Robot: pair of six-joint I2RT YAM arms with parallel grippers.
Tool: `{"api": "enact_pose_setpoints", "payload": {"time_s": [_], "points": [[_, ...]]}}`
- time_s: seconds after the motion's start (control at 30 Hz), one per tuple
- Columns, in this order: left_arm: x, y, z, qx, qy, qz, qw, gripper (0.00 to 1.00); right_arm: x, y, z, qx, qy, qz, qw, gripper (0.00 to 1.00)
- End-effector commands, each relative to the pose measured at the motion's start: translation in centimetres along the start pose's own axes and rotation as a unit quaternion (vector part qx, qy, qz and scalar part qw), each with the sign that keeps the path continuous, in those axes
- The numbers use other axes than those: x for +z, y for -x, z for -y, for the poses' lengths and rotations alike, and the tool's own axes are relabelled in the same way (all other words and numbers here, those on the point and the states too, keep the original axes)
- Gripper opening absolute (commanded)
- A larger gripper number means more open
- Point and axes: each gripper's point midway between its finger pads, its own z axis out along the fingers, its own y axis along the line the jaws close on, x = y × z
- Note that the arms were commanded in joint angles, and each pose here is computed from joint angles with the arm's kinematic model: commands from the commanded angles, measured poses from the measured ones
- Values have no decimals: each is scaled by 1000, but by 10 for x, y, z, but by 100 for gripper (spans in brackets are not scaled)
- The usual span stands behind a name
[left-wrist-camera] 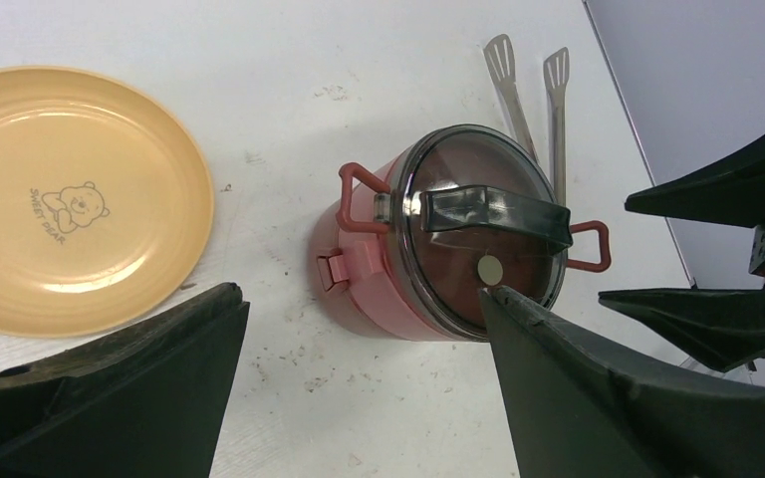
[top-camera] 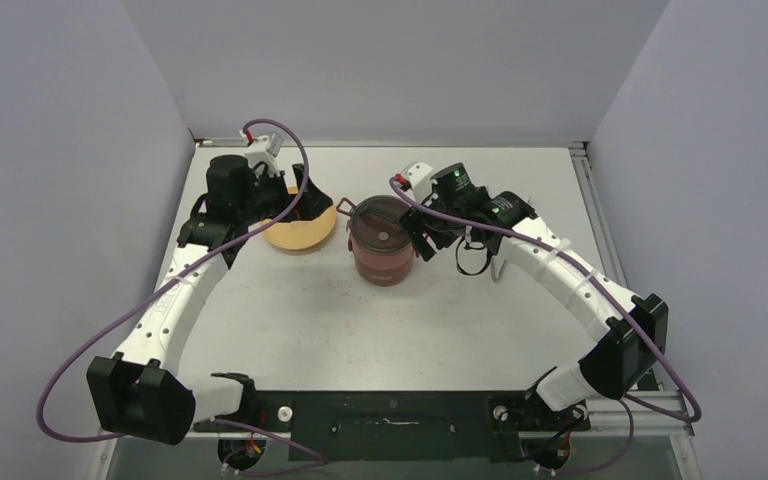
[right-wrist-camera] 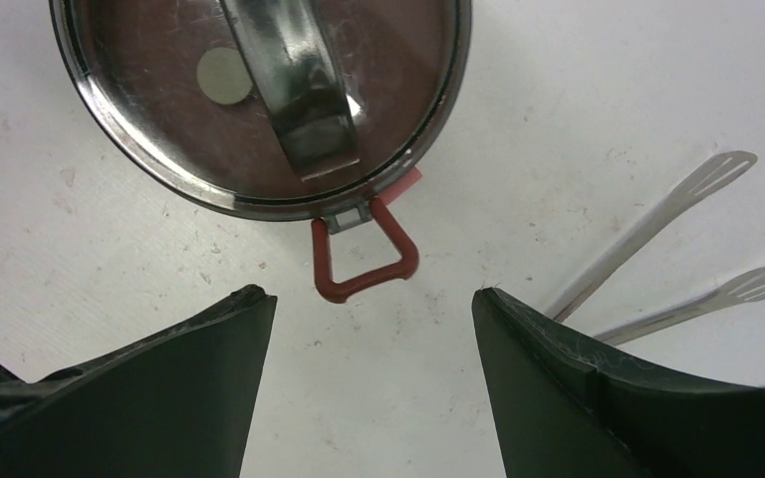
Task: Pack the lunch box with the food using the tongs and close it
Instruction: Place the box lid in the packing box, then close the fastener on the packing box.
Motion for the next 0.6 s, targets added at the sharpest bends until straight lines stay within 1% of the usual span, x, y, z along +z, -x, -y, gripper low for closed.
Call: {"api": "enact_pose_setpoints", "payload": {"time_s": [0.0,0.13,0.3,0.57], "points": [[-1,4,-4,15,2,12,1000,91,1,9,1,-19,-24,-9,999,74],[0,-1,-8,12,3,9,1000,91,5,8,7,-22,-52,-21,998,74],[2,-5,-8,8,-4,4,1000,91,15,9,14,-22,-80,-39,996,71],[2,-7,-1,-2,-27,-1,1000,91,22,13,24,-14,-105,-38,994,70]]}}
